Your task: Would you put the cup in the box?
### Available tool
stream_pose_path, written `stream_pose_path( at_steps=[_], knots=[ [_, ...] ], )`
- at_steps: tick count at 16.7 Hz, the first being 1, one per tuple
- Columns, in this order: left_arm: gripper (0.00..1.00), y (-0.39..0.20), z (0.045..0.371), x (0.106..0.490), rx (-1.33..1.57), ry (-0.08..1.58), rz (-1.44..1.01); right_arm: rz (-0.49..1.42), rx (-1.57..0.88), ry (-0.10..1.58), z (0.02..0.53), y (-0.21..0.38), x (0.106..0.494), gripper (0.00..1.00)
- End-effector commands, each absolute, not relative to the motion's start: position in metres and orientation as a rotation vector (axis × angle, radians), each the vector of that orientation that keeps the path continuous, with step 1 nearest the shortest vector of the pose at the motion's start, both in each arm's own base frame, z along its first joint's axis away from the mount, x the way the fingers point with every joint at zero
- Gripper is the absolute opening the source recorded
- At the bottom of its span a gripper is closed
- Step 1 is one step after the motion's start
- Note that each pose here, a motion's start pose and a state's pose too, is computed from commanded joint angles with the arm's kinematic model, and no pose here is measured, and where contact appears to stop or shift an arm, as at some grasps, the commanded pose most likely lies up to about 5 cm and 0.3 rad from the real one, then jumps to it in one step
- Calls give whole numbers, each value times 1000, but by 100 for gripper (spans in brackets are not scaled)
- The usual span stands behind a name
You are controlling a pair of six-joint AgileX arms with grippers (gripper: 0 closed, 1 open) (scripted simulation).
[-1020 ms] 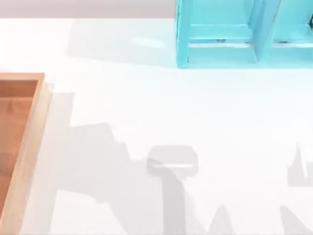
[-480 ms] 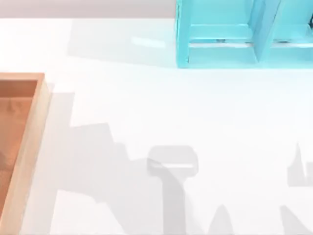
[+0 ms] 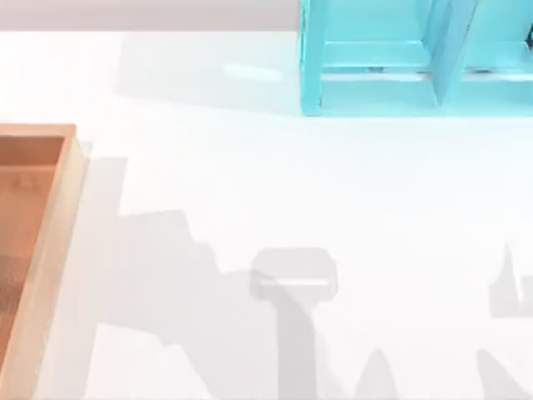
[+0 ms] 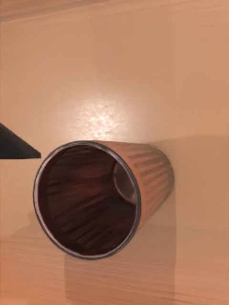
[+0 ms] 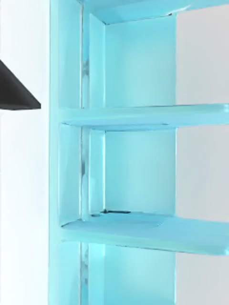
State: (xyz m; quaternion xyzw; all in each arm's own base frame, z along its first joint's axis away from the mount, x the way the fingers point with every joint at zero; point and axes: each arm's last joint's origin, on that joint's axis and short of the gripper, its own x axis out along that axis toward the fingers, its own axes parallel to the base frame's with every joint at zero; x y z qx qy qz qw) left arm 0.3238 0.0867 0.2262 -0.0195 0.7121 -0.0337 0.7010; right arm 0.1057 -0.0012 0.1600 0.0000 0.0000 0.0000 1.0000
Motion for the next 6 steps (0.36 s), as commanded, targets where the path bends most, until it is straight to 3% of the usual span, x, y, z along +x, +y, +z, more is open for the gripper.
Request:
stream_pose_path(
  at_steps=[6],
  knots=[
    [100,87,226,324,-44,1586,-75,0,0,0,160,-1,106,100]
  ],
)
